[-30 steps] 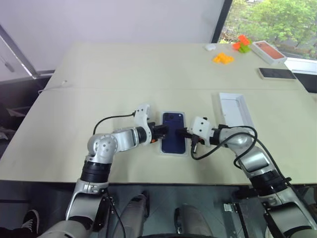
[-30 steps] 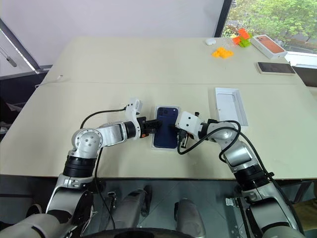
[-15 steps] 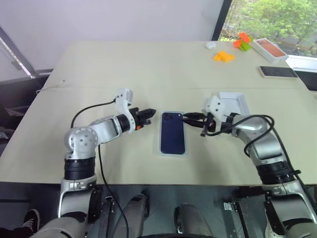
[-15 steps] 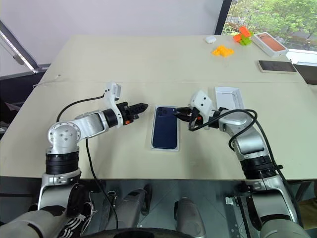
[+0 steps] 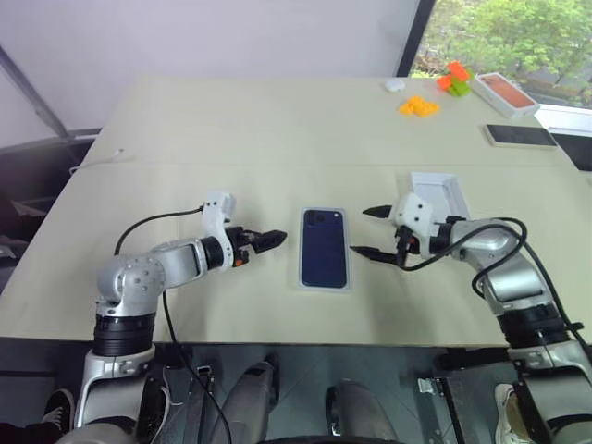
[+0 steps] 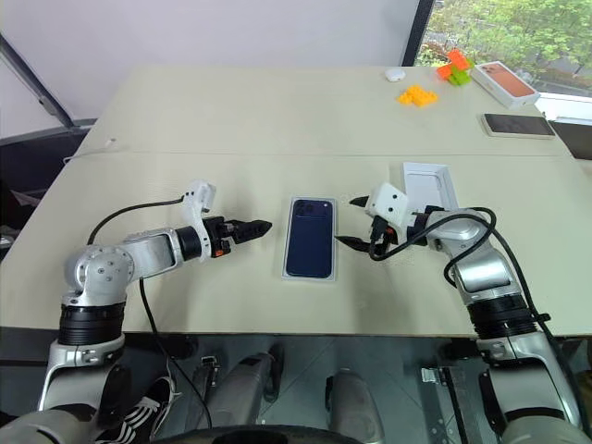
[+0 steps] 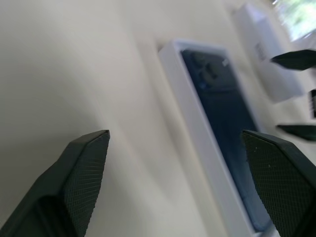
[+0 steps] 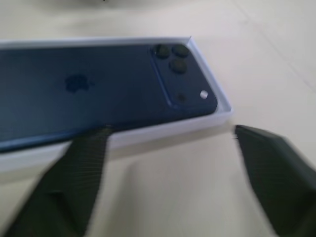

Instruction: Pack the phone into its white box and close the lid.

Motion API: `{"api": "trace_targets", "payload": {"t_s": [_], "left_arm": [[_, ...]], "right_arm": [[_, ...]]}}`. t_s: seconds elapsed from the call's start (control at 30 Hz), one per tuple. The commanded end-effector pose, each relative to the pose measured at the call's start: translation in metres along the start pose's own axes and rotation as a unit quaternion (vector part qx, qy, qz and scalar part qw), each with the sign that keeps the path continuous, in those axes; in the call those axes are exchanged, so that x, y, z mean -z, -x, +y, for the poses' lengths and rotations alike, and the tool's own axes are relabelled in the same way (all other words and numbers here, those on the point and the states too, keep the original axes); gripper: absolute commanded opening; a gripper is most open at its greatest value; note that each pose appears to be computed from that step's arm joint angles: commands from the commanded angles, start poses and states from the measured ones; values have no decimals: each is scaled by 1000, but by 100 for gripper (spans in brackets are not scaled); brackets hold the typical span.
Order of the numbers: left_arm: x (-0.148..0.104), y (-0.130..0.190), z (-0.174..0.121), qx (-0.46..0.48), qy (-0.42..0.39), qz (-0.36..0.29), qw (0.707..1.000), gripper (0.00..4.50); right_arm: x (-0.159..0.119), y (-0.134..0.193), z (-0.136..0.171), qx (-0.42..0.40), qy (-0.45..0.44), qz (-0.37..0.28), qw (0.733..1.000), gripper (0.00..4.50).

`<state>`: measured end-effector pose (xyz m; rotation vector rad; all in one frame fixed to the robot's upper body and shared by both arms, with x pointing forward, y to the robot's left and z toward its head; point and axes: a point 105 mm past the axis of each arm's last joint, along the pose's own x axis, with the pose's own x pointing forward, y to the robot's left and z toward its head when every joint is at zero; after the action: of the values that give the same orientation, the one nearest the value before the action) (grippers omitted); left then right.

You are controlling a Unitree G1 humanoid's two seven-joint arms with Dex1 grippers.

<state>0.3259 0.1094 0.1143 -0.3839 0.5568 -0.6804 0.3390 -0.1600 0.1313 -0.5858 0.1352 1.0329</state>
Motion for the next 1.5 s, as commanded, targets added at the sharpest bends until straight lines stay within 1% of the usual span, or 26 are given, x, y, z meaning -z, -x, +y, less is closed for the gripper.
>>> {"api": "trace_targets", "payload": {"t_s": [0.03,0.07,0.17,0.2,0.33,0.4,0.47,0.53,0.63,0.73,0.97,1.03,1.07,1.23,1.3,1.5], "left_arm": [[-6,1,-8,8,-31,-18,999,272],[-6,1,-6,5,-19,-18,1000,220],[-2,-2,-1,-8,-31,-16,999,66],[0,-6,-1,-10,-35,-16,999,9],[12,-18,-2,-20,-64,6,998,4],[16,-26,-1,-24,-60,14,998,4],[21,-31,-9,-2,-76,24,997,4],[27,-35,-14,10,-72,37,997,4],[31,-42,-24,38,-75,48,995,4],[36,-53,-33,57,-76,64,993,4],[36,-80,-56,96,-94,72,988,4],[32,-86,-64,114,-78,69,988,4],[31,-89,-69,122,-83,67,987,4],[36,-103,-93,162,-102,88,978,4],[35,-111,-103,173,-113,83,975,4],[36,-128,-119,192,-126,84,970,4]], "right_arm": [[-6,6,-7,13,9,-10,1000,218],[-4,7,-7,14,10,-6,1000,165],[5,7,-5,11,33,15,999,9],[9,4,1,2,47,24,999,0],[19,-9,13,-4,79,45,996,0],[19,-14,18,-8,87,43,995,0],[21,-16,23,-19,96,49,994,0],[22,-17,26,-25,116,54,991,0],[18,-16,22,-18,107,48,993,0],[21,-12,18,-15,110,57,992,0],[29,6,3,2,110,77,991,0],[31,12,0,2,113,83,990,0],[33,16,-1,0,112,89,990,0],[41,37,-13,9,111,112,987,0],[45,46,-17,9,112,124,986,0],[56,66,-23,9,110,156,982,0]]}}
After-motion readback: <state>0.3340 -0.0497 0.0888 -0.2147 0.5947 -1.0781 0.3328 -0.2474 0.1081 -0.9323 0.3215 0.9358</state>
